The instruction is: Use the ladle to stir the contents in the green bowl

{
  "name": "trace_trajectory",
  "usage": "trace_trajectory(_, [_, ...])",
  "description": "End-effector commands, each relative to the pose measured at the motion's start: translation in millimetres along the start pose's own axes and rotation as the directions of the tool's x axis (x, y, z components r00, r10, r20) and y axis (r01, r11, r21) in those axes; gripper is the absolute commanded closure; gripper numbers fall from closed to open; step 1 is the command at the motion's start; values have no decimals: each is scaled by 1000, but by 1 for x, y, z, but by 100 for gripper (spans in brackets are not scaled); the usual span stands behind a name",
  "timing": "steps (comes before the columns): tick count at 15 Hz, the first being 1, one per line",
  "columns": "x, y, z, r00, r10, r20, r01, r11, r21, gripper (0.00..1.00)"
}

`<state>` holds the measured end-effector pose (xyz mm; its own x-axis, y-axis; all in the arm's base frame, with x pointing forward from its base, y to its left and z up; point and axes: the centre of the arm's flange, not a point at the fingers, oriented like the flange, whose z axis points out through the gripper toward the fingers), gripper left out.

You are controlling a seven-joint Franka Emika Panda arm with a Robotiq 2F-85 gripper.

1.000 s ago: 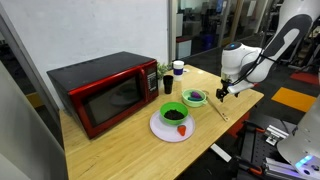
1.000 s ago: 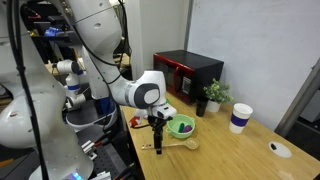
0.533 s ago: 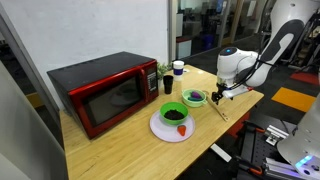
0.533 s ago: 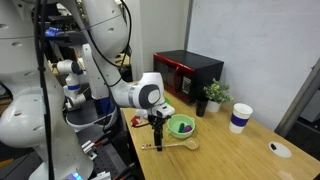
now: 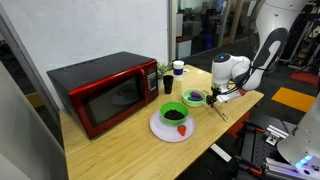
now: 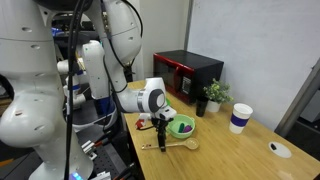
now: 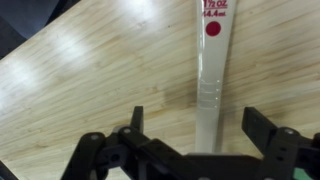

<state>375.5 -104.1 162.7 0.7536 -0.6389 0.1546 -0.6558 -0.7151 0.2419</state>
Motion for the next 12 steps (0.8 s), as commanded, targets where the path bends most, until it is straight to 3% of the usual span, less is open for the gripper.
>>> trace_trajectory(1, [16,-11,18,1000,9,-19,-8,1000,24,0])
trace_trajectory(7, [33,2,4,998,60,-12,-58,984,168,0])
trace_trajectory(12, [44,29,6,996,85,-3,-82,970,229,0])
